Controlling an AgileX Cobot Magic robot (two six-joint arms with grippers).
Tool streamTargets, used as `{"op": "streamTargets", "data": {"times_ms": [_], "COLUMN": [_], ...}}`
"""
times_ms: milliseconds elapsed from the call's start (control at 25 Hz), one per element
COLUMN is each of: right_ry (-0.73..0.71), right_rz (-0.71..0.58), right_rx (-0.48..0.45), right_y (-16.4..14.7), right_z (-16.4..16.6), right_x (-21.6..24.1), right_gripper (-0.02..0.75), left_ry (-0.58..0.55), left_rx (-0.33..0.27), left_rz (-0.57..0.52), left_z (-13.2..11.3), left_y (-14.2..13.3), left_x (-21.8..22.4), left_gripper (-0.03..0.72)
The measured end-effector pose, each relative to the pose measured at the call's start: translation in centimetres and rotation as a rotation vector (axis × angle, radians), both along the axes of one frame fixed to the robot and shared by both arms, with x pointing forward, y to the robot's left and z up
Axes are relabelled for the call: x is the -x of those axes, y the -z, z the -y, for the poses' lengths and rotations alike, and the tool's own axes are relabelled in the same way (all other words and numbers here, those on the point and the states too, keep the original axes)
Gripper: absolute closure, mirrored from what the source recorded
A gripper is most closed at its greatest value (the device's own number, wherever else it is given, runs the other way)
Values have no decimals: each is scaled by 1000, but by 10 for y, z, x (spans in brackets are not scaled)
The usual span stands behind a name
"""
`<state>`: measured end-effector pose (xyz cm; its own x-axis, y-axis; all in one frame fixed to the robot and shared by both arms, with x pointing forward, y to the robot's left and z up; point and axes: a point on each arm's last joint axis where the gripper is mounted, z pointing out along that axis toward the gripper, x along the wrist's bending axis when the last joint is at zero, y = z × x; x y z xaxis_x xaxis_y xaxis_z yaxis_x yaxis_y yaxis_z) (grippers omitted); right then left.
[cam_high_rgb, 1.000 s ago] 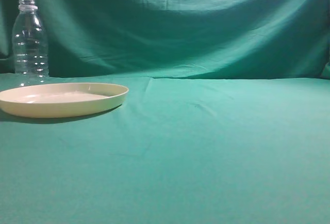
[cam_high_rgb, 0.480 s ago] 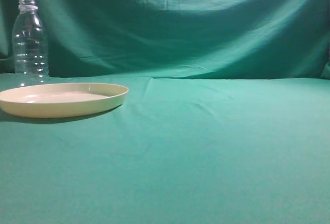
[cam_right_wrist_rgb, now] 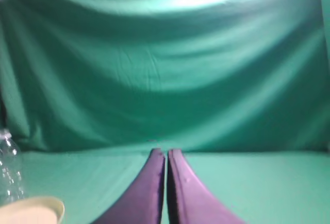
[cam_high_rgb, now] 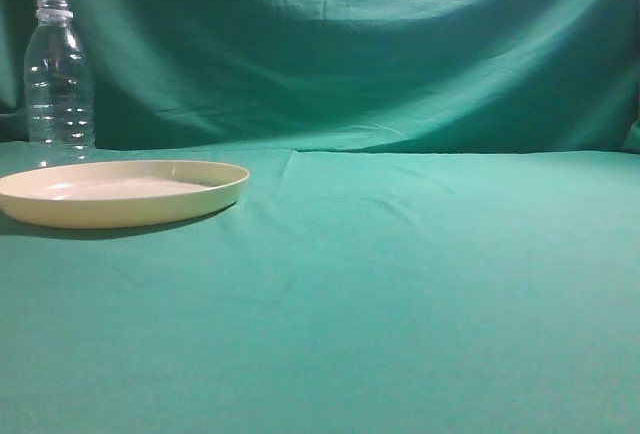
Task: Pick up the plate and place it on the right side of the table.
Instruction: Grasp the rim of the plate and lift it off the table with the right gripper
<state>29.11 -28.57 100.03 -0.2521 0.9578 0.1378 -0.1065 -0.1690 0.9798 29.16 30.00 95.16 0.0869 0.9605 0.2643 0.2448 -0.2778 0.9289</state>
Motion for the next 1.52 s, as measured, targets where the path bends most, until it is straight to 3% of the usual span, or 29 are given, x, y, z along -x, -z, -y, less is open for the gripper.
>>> {"op": "streamTargets", "data": {"times_ms": [120, 280, 360, 480, 640, 840, 1040, 1200, 1520], "right_ry": [48, 111, 111, 108, 41, -209, -293, -353, -498], "right_rz": [-218, -611, -732, -855, -941, -1062, -1216, -1221, -1169], "right_rx": [19, 155, 248, 292, 260, 156, 162, 240, 476], "right_y": [-20, -34, -40, -43, -48, -57, -56, -62, -59], "right_z": [4, 7, 5, 1, -10, -41, -60, -87, -193], "right_x": [-3, -15, -27, -43, -61, -89, -137, -172, -212], "right_gripper": [738, 738, 738, 738, 738, 738, 738, 738, 738], "left_ry": [0, 0, 0, 0, 0, 0, 2, 2, 2], "left_rx": [0, 0, 0, 0, 0, 0, 0, 0, 0], "left_rz": [0, 0, 0, 0, 0, 0, 0, 0, 0], "left_z": [0, 0, 0, 0, 0, 0, 0, 0, 0], "left_y": [0, 0, 0, 0, 0, 0, 0, 0, 0], "left_x": [0, 0, 0, 0, 0, 0, 0, 0, 0], "left_gripper": [688, 688, 688, 688, 688, 688, 688, 688, 688]}}
